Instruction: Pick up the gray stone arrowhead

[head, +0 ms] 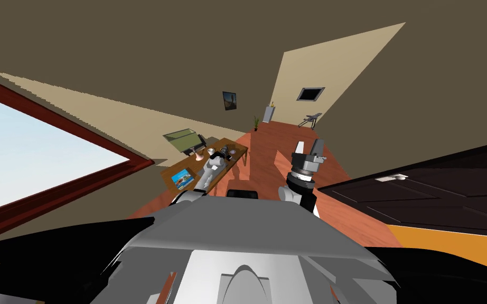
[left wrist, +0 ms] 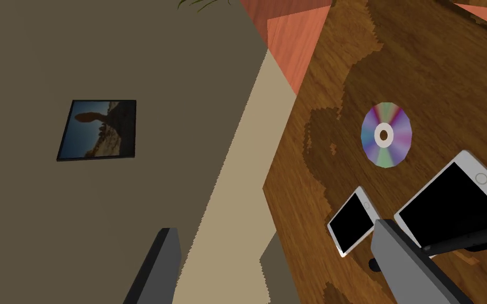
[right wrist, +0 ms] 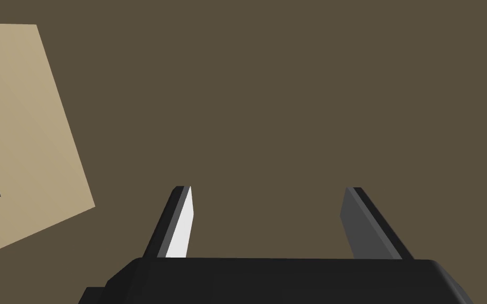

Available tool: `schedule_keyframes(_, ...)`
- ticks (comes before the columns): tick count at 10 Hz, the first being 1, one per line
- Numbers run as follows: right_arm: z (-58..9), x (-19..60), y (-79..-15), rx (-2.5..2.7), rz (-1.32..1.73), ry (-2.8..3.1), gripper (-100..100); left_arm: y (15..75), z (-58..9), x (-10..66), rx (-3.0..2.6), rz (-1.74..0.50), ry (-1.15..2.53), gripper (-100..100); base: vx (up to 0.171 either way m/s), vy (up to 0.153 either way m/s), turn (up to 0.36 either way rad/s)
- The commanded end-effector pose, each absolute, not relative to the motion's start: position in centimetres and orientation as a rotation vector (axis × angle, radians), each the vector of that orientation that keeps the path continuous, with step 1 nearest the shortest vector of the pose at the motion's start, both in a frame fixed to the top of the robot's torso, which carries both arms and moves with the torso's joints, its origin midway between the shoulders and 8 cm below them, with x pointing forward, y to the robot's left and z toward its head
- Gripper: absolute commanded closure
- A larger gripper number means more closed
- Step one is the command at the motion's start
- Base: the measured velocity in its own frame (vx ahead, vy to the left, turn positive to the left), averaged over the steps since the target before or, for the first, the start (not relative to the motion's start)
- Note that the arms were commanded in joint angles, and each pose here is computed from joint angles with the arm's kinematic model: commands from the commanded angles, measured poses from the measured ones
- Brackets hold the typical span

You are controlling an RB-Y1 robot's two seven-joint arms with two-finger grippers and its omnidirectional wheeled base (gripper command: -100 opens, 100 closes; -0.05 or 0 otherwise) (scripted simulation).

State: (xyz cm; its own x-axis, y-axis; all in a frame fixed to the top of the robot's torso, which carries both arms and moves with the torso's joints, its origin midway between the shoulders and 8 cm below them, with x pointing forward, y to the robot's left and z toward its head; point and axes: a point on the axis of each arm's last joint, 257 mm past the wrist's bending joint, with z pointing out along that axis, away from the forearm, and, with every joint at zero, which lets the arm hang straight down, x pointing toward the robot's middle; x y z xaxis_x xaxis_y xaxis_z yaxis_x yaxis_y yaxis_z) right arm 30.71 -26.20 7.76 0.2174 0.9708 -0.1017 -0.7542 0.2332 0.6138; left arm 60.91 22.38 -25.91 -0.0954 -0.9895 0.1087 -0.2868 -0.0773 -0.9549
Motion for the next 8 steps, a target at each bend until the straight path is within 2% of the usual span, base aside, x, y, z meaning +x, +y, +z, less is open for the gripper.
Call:
schedule_keyframes(1, 7.8, 30.7, -26.2, 0.491, 1.262, 0.528, 0, 22.5, -28.3, 60.4, -1.484, -1.166, 1.518, -100, 0.042, -0.004, -0.009)
schedule_keyframes(8, 7.8, 30.7, -26.2, 0.491, 1.263, 0.528, 0, 22.8, -34.7, 59.6, -1.589, -0.995, 1.726, -100, 0.048, -0.013, -0.006)
